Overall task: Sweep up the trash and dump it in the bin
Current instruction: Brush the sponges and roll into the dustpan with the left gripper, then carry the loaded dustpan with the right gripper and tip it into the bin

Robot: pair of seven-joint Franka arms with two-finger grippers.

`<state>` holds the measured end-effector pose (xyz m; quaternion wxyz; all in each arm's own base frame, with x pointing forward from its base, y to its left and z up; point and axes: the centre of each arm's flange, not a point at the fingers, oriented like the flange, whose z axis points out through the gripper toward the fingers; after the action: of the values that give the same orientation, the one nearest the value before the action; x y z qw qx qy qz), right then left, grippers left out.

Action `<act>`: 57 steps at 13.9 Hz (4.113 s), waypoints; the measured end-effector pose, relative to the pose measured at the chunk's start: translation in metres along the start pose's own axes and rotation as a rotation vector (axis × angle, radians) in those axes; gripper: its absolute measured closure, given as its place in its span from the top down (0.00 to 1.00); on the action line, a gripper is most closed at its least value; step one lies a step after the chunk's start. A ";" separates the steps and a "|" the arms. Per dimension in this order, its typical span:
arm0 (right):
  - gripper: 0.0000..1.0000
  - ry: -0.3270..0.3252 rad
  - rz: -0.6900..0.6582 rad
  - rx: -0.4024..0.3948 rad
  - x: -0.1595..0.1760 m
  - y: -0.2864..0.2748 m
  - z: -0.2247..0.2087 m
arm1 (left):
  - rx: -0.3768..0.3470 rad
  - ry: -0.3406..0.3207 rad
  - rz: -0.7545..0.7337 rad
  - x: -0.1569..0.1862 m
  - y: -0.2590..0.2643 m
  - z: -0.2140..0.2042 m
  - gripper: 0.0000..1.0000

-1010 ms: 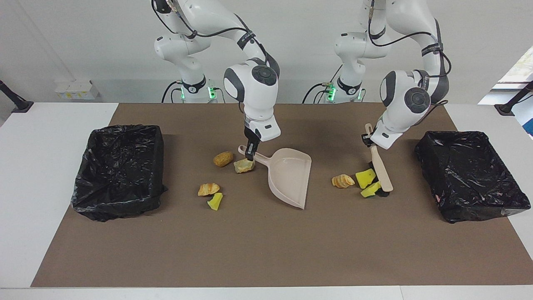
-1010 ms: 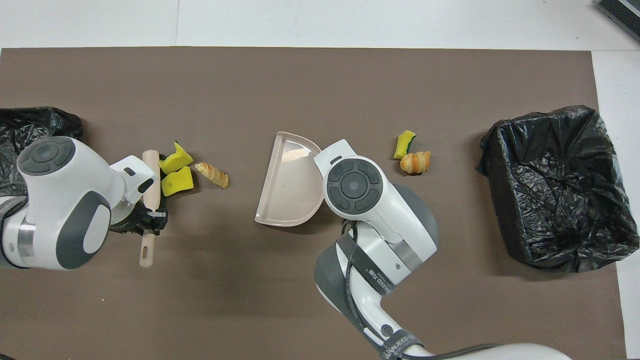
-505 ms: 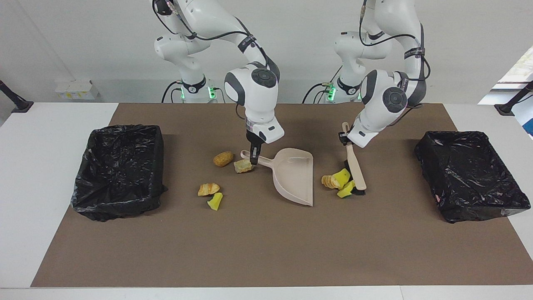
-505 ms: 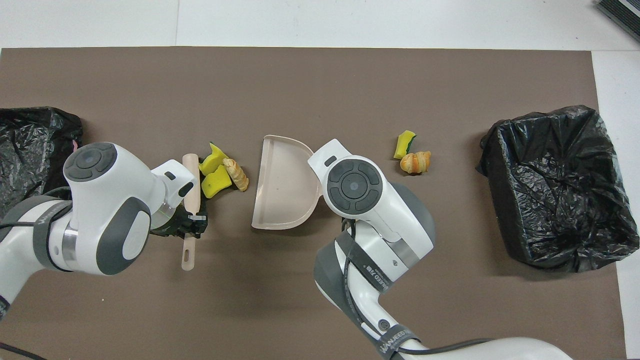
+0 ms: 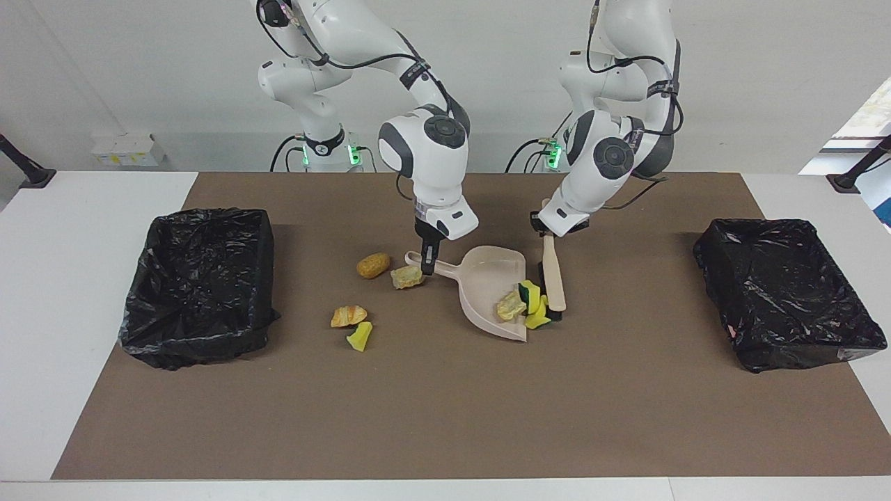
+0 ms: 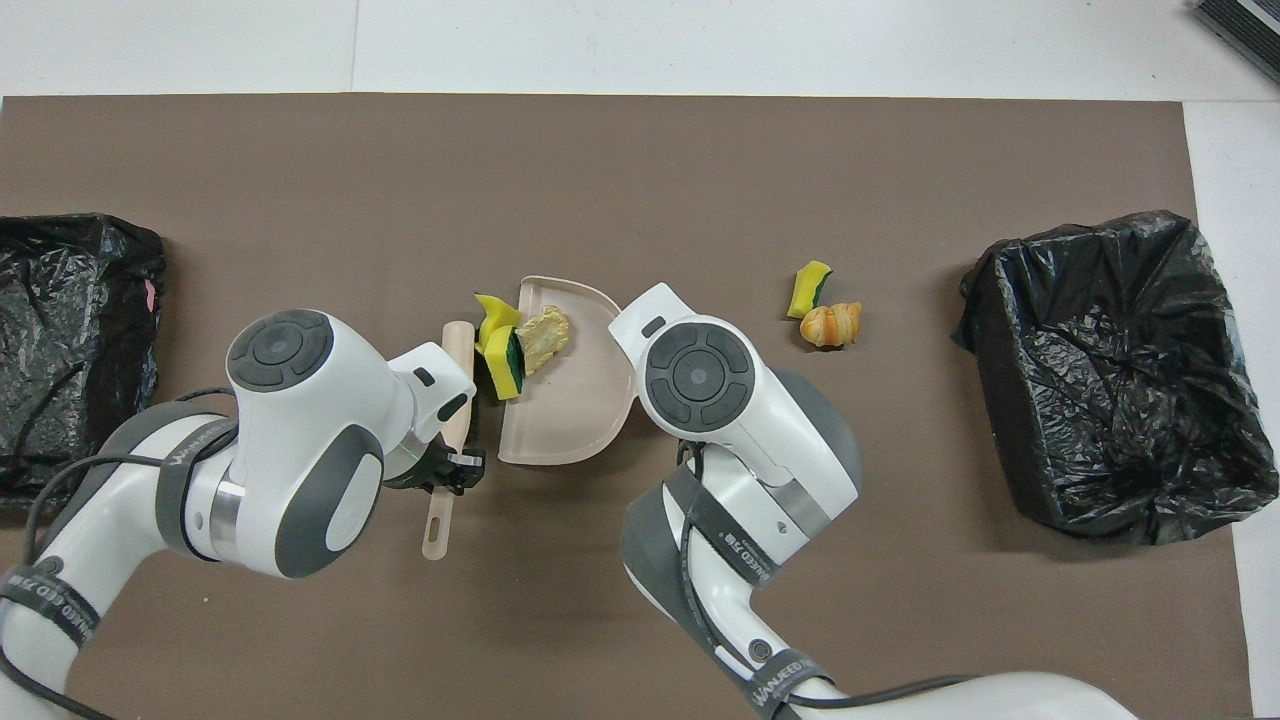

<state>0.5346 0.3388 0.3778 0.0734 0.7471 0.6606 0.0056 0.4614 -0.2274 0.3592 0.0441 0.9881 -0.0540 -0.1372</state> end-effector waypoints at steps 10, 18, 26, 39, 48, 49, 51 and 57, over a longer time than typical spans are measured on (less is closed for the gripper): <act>0.33 0.041 -0.030 -0.032 -0.004 0.006 0.013 | -0.012 0.040 0.006 -0.026 0.084 -0.009 0.26; 0.33 0.115 -0.025 0.020 -0.010 0.010 0.018 | 0.101 0.075 -0.173 -0.033 0.080 -0.016 0.26; 0.33 0.146 0.008 0.027 -0.043 0.033 0.004 | 0.135 0.063 -0.182 -0.079 0.113 -0.032 0.26; 0.33 0.184 0.140 0.135 -0.283 0.118 -0.066 | 0.146 0.082 -0.145 -0.197 0.142 0.038 0.26; 0.33 0.014 0.106 0.063 -0.550 0.122 -0.077 | 0.109 0.101 -0.103 -0.249 0.158 0.109 0.26; 0.33 -0.036 0.081 0.058 -0.559 0.118 -0.085 | 0.103 0.107 -0.106 -0.248 0.155 0.111 0.26; 0.33 -0.154 0.026 0.073 -0.568 0.112 -0.095 | 0.097 0.109 -0.115 -0.244 0.153 0.112 0.26; 0.33 -0.521 -0.068 0.123 -0.571 0.084 -0.088 | 0.104 0.068 -0.142 -0.202 0.135 0.097 0.51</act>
<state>0.5361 -0.2259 0.5252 0.1955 0.7037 0.6433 -0.2296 0.2287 -0.3438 0.3336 -0.0153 0.9945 0.0105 -0.1033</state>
